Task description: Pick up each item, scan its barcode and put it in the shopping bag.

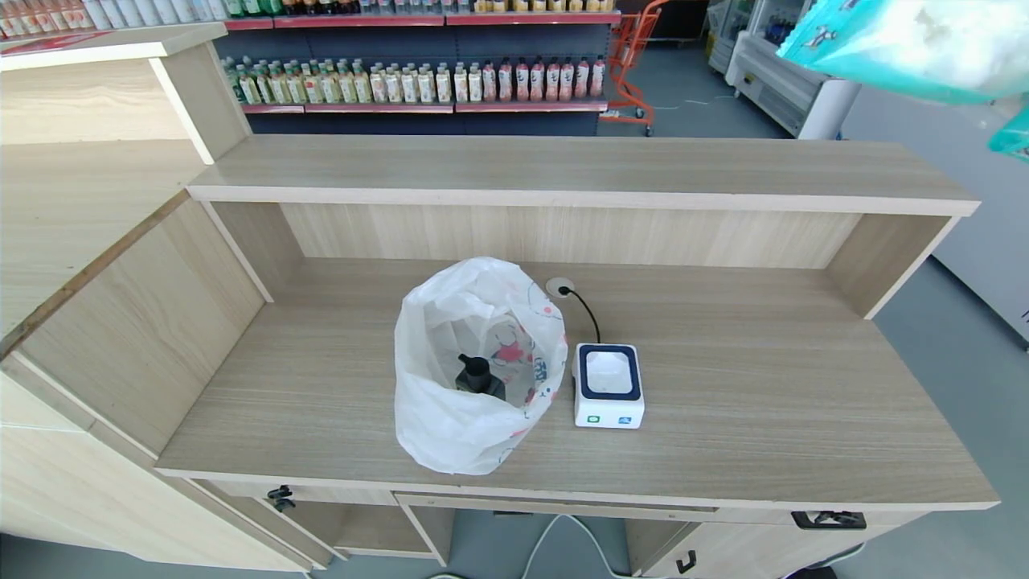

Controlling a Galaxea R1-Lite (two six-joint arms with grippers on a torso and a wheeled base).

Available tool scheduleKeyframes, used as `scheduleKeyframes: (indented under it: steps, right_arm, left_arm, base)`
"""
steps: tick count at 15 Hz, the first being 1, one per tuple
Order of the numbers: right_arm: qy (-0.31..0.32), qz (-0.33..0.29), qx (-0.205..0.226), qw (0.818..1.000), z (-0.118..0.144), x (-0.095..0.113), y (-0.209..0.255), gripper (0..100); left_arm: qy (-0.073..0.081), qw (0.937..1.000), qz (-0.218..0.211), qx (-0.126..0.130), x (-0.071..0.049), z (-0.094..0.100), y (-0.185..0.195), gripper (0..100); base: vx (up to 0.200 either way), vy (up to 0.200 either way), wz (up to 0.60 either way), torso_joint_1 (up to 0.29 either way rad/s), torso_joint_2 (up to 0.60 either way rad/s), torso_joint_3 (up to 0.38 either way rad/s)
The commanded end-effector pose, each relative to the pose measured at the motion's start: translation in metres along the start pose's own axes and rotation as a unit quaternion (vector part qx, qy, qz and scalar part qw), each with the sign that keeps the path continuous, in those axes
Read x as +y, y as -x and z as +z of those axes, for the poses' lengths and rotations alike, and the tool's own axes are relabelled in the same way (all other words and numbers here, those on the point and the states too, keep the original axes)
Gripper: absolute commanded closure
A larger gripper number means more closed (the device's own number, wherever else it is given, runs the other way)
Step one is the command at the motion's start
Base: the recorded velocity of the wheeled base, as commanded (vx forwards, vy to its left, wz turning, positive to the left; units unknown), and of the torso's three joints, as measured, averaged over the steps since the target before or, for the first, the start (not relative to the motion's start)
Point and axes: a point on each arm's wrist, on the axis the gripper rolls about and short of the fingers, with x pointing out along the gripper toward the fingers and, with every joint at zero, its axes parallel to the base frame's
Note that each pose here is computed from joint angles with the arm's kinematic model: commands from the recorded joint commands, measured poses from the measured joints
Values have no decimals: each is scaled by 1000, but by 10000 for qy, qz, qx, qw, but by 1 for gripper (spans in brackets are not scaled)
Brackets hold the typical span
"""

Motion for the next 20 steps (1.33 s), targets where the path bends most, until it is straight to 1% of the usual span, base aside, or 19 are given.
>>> scheduleKeyframes:
  steps: [1, 2, 3, 4, 5, 6, 7, 8, 9, 10, 11, 12, 13, 14, 15, 16, 17, 19, 20]
  right_arm:
    - [284, 451, -348, 9980, -5, 23, -29, 100]
    - [254, 960, -665, 9928, -12, 26, -39, 100]
    - [268, 1172, -815, 9894, -18, 20, -47, 100]
    - [186, 1185, -691, 9904, -28, 16, -57, 100]
    - [-14, 1390, -655, 9881, -36, 14, -64, 100]
    - [-353, 1706, -601, 9829, -45, 11, -71, 100]
    - [-542, 1737, -359, 9826, -54, 4, -77, 100]
    - [-916, 1810, -128, 9791, -62, 2, -81, 100]
    - [-1642, 2131, -20, 9631, -67, 5, -82, 100]
    - [-2090, 2269, 172, 9511, -75, 5, -84, 100]
    - [-2194, 2315, 387, 9470, -85, 4, -88, 100]
    - [-2310, 2409, 786, 9394, -103, 5, -92, 100]
    - [-2412, 2571, 970, 9308, -115, 6, -92, 100]
    - [-2448, 2711, 1172, 9235, -128, 11, -91, 100]
    - [-2475, 2720, 1413, 9191, -142, 16, -89, 100]
    - [-2468, 2726, 1517, 9175, -148, 20, -88, 100]
    - [-2461, 2740, 1784, 9124, -161, 27, -87, 100]
    - [-2457, 2736, 1955, 9091, -173, 38, -92, 100]
    - [-2467, 2686, 1946, 9106, -176, 40, -96, 100]
  left_arm:
    - [4, 10000, 2, 1, 0, 0, 0, 0]
    - [-4, 10000, 2, 1, 0, 0, 0, 0]
    - [-4, 10000, 2, 1, 0, 0, 0, 0]
    - [4, 10000, 2, 1, 0, 0, 0, 0]
    - [4, 10000, 2, 1, 0, 0, 0, 0]
    - [-4, 10000, 2, 1, 0, 0, 0, 0]
    - [4, 10000, 2, 1, 0, 0, 0, 0]
    - [4, 10000, 2, 1, 0, 0, 0, 0]
    - [-4, 10000, 2, 1, 0, 0, 0, 0]
    - [-4, 10000, 2, 1, 0, 0, 0, 0]
    - [-4, 10000, 2, 1, 0, 0, 0, 0]
    - [-4, 10000, 2, 1, 0, 0, 0, 0]
    - [4, 10000, 2, 1, 0, 0, 0, 0]
    - [4, 10000, 2, 1, 0, 0, 0, 0]
    - [4, 10000, 2, 1, 0, 0, 0, 0]
    - [-4, 10000, 2, 1, 0, 0, 0, 0]
    - [4, 10000, 2, 1, 0, 0, 0, 0]
    - [-4, 10000, 2, 1, 0, 0, 0, 0]
    - [-4, 10000, 2, 1, 0, 0, 0, 0]
  base:
    - [0, 0, 0, 0, 0, 0]
    - [0, 0, 0, 0, 0, 0]
    - [0, 0, 0, 0, 0, 0]
    - [0, 0, 0, 0, 0, 0]
    - [0, 0, 0, 0, 0, 0]
    - [0, 0, 0, 0, 0, 0]
    - [0, 0, 0, 0, 0, 0]
    - [0, 0, 0, 0, 0, 0]
    - [0, 0, 0, 0, 0, 0]
    - [0, 0, 0, 0, 0, 0]
    - [0, 0, 0, 0, 0, 0]
    - [0, 0, 0, 0, 0, 0]
    - [0, 0, 0, 0, 0, 0]
    - [0, 0, 0, 0, 0, 0]
    - [0, 0, 0, 0, 0, 0]
    - [0, 0, 0, 0, 0, 0]
    - [0, 0, 0, 0, 0, 0]
    - [0, 0, 0, 0, 0, 0]
    - [0, 0, 0, 0, 0, 0]
